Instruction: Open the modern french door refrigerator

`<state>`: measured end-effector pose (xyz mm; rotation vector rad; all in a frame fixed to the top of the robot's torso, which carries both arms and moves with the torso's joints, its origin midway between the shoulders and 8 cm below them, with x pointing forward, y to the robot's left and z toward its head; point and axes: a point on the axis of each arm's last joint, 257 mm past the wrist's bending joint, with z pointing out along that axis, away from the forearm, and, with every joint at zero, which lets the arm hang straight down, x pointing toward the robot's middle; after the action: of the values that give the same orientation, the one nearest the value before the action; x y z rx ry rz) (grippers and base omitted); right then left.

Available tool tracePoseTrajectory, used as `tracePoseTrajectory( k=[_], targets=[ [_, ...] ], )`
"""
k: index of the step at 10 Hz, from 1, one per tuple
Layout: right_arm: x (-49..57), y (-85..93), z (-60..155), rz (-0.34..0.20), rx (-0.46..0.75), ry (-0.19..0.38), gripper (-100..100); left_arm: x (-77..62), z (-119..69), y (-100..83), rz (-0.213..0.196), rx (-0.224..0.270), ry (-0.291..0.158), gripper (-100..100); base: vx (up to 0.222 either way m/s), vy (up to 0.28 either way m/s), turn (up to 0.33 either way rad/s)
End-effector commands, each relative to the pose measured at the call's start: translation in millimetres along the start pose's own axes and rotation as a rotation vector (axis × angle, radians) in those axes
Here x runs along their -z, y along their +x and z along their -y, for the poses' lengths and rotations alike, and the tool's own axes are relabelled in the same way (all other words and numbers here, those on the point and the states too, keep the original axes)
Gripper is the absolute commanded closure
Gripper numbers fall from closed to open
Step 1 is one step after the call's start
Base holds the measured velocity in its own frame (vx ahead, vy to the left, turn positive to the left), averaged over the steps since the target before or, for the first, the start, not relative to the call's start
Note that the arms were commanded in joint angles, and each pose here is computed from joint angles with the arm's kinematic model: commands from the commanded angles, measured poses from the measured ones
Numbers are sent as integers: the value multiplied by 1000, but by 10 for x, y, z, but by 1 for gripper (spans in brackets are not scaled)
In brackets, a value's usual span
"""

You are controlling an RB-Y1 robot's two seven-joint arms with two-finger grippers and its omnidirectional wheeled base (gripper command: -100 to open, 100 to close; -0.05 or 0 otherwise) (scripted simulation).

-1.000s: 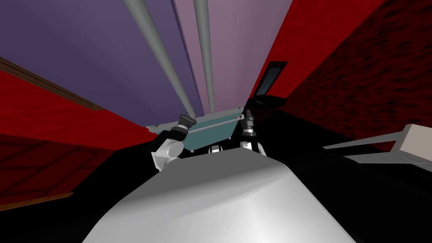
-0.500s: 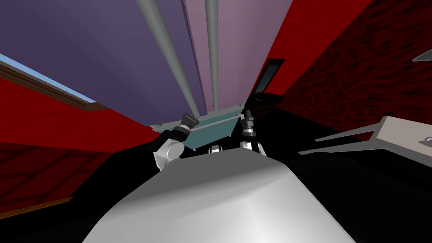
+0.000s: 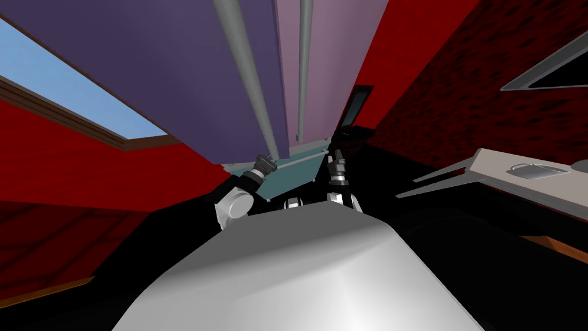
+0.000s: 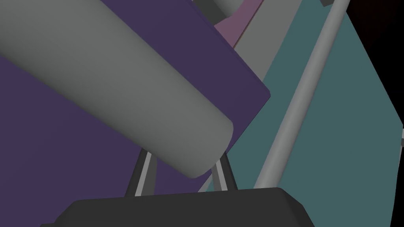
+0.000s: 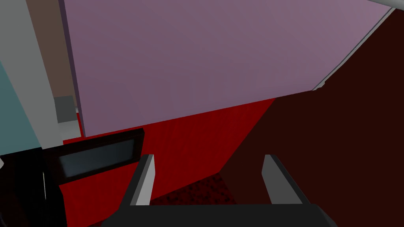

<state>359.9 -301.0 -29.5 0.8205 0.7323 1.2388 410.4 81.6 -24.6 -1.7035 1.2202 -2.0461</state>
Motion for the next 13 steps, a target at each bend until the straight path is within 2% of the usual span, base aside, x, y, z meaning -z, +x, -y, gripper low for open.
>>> tracePoseTrajectory(
  k=[1,2,3,11,12,13],
  targets=[
    [0,0,0,0,0,0,0,-2,-42,64,-21,-2,-17,100,-83,84,-35],
    [1,0,1,0,0,0,0,-28,-198,209,-65,-1,-64,100,-93,177,-97],
    [0,0,0,0,0,0,0,-28,-198,209,-65,-1,-64,100,-117,217,-137],
    [0,0,1,0,0,0,0,-18,-716,826,-246,-5,-218,100,-126,223,-109],
    [1,0,1,0,0,0,0,-35,-707,704,-211,-7,-215,100,-47,96,-18],
    [1,0,1,0,0,0,0,-19,-848,826,-252,-7,-262,100,-36,191,-106]
  ],
)
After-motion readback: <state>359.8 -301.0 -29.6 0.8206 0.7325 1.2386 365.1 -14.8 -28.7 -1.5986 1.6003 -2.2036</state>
